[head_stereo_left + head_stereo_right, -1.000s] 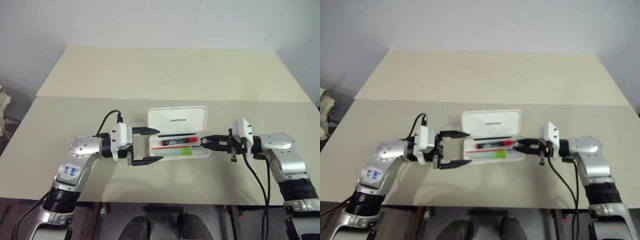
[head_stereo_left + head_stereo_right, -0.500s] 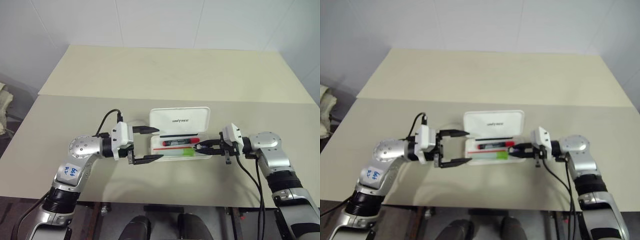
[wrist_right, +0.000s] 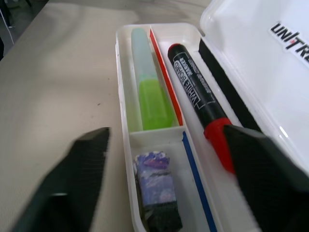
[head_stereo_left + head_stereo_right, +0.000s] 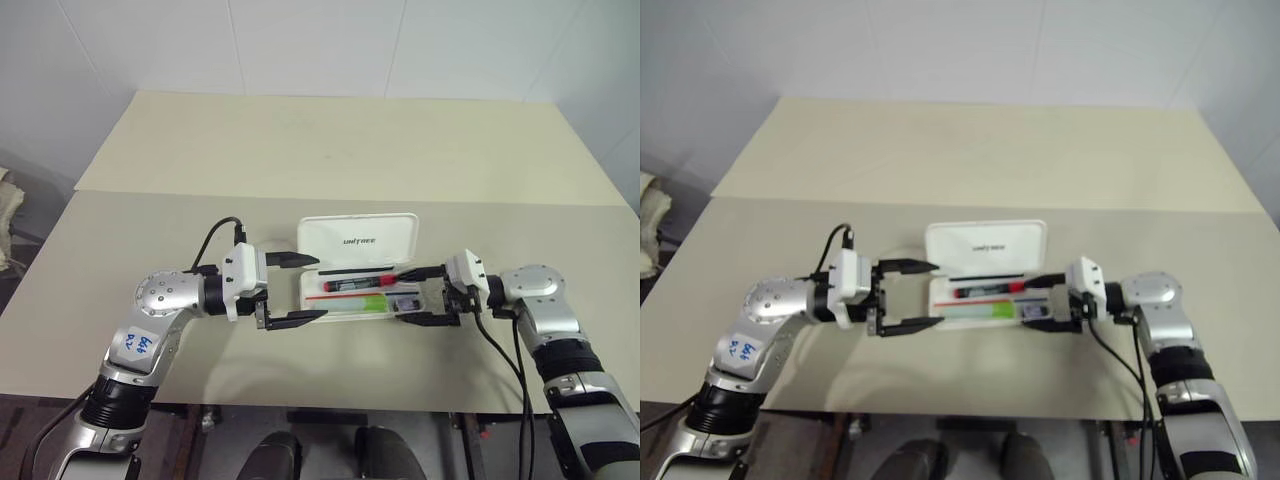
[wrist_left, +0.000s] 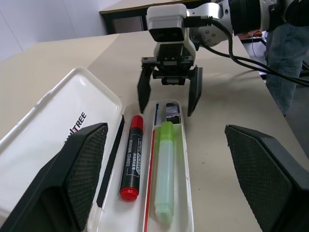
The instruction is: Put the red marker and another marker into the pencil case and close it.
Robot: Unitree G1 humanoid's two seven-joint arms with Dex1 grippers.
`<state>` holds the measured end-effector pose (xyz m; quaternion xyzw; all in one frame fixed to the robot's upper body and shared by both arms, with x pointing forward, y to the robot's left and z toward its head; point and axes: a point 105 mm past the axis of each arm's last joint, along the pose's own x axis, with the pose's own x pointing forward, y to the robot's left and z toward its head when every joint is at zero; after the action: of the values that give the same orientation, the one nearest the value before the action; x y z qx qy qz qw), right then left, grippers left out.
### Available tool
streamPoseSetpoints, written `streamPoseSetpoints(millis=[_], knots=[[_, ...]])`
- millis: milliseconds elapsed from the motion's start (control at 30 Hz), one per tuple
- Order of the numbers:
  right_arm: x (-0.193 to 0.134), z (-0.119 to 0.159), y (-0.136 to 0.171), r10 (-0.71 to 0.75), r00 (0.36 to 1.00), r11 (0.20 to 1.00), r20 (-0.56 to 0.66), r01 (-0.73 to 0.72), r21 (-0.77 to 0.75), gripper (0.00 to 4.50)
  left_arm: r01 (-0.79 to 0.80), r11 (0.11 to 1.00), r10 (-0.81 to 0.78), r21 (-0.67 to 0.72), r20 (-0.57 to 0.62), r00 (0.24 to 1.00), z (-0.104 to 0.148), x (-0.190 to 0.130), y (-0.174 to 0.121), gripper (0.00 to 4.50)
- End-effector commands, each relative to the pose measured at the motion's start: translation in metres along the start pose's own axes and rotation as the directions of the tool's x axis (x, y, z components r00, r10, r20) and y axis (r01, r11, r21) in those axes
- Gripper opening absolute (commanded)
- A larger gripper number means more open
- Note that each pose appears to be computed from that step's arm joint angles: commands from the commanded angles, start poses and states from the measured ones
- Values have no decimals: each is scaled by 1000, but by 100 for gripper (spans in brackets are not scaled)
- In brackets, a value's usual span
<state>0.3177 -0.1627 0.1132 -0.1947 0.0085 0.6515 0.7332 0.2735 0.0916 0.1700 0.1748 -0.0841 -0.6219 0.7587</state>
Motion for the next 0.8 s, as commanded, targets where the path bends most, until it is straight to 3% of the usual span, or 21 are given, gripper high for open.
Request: streamPoseSetpoints(millis=[33, 367, 600, 700, 800], knots=[[-2, 27, 1, 50, 997, 995, 63, -44, -87, 447, -6, 999, 5, 43, 20, 1000, 12, -3, -1, 415], [-33, 61, 4, -43, 990, 991, 131, 59, -117, 447, -86, 996, 86, 2, 20, 996, 3, -20, 2, 415], [-54, 56, 12, -83, 992, 989, 91, 93, -114, 447, -91, 995, 92, -37, 15, 996, 1, -41, -3, 415], [-69, 51, 4, -140, 988, 982, 59, 146, -123, 450, -116, 992, 118, -48, 33, 992, 3, -51, 1, 363], [-78, 43, 1, -167, 986, 977, 15, 168, -134, 450, -155, 987, 157, -38, 40, 987, 4, -58, 8, 256]])
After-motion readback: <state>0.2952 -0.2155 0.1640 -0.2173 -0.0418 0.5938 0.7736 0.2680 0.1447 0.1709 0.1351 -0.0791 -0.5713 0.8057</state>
